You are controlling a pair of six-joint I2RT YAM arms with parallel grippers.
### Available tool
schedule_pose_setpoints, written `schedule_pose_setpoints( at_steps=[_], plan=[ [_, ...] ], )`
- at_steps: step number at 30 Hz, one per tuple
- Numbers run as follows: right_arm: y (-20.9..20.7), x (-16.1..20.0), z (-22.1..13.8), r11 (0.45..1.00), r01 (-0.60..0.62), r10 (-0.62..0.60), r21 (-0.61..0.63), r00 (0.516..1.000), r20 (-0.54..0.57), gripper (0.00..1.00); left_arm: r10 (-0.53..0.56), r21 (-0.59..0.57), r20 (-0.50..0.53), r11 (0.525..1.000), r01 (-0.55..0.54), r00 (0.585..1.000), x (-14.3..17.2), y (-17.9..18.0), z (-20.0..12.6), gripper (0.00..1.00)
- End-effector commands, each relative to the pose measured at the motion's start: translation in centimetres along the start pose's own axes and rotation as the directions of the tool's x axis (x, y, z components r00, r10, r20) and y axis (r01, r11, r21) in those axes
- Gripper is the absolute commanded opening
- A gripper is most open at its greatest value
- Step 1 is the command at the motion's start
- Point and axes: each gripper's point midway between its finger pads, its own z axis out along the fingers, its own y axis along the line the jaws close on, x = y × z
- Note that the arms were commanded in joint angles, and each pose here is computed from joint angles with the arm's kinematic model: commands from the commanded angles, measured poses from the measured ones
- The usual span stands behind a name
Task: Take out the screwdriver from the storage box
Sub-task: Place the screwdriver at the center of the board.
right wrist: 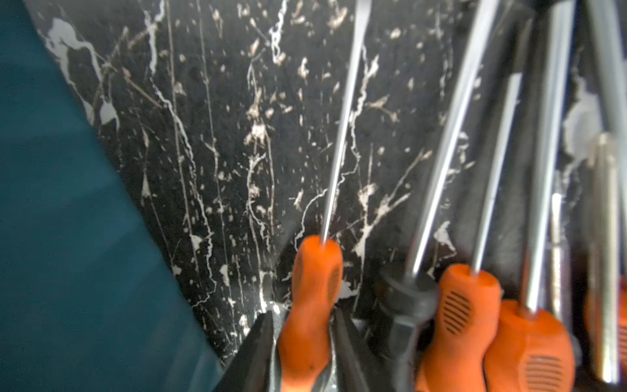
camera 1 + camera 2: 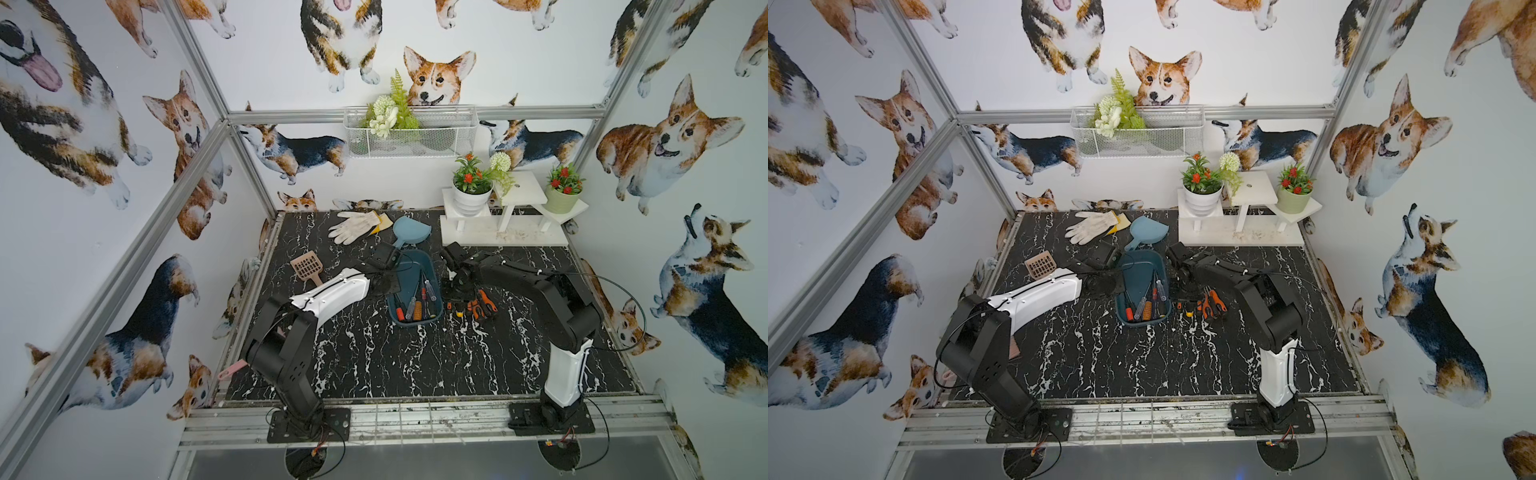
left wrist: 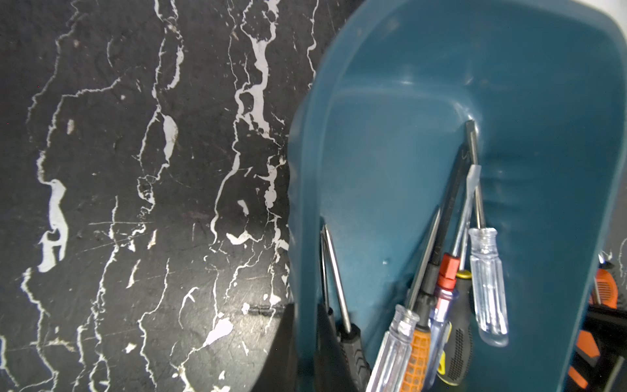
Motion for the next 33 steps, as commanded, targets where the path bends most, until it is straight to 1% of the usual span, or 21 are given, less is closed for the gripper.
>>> schedule_pose_setpoints(
  at_steps=[1, 10, 18, 21, 28, 29, 30, 33],
  plan=[
    [-0.5, 0.1, -0.6, 1.000, 0.009, -0.009, 0.023, 1.000, 0.001, 0.41, 0.000, 0.021, 0.024, 1.000, 0.000, 1.000, -0.8, -0.6, -0.2, 0.00],
    [0.0, -0.6, -2.2, 1.000, 0.014, -0.014, -0.006, 0.998, 0.060, 0.49, 0.000, 0.022, 0.033, 1.000, 0.000, 0.999, -0.9, -0.4, -0.6, 0.00],
    [0.7, -2.0, -5.2, 0.998, 0.031, -0.023, -0.049, 0.986, 0.167, 0.56, 0.001, 0.019, 0.046, 1.000, -0.002, 0.999, -1.2, -0.3, -0.8, 0.00],
    [1.0, -2.4, -6.5, 0.997, 0.051, -0.036, -0.066, 0.979, 0.201, 0.57, 0.002, 0.022, 0.048, 1.000, -0.003, 0.999, -1.3, -0.4, -0.8, 0.00],
    [2.2, -2.5, -9.1, 0.989, 0.107, -0.080, -0.100, 0.968, 0.239, 0.57, 0.002, 0.035, 0.047, 0.999, -0.004, 0.999, -1.2, -0.6, -0.8, 0.00],
    [2.4, -2.5, -9.3, 0.988, 0.113, -0.085, -0.104, 0.966, 0.244, 0.57, -0.003, 0.052, 0.066, 0.999, 0.000, 0.998, -1.7, -0.8, -1.6, 0.00],
    [2.6, -2.4, -9.5, 0.987, 0.121, -0.091, -0.109, 0.965, 0.248, 0.57, -0.003, 0.053, 0.069, 0.999, 0.000, 0.998, -1.7, -0.9, -1.8, 0.00],
    [4.3, -2.0, -10.6, 0.970, 0.173, -0.125, -0.171, 0.958, 0.260, 0.57, -0.008, 0.059, 0.073, 0.998, 0.004, 0.997, -1.8, -1.0, -1.8, 0.00]
  ],
)
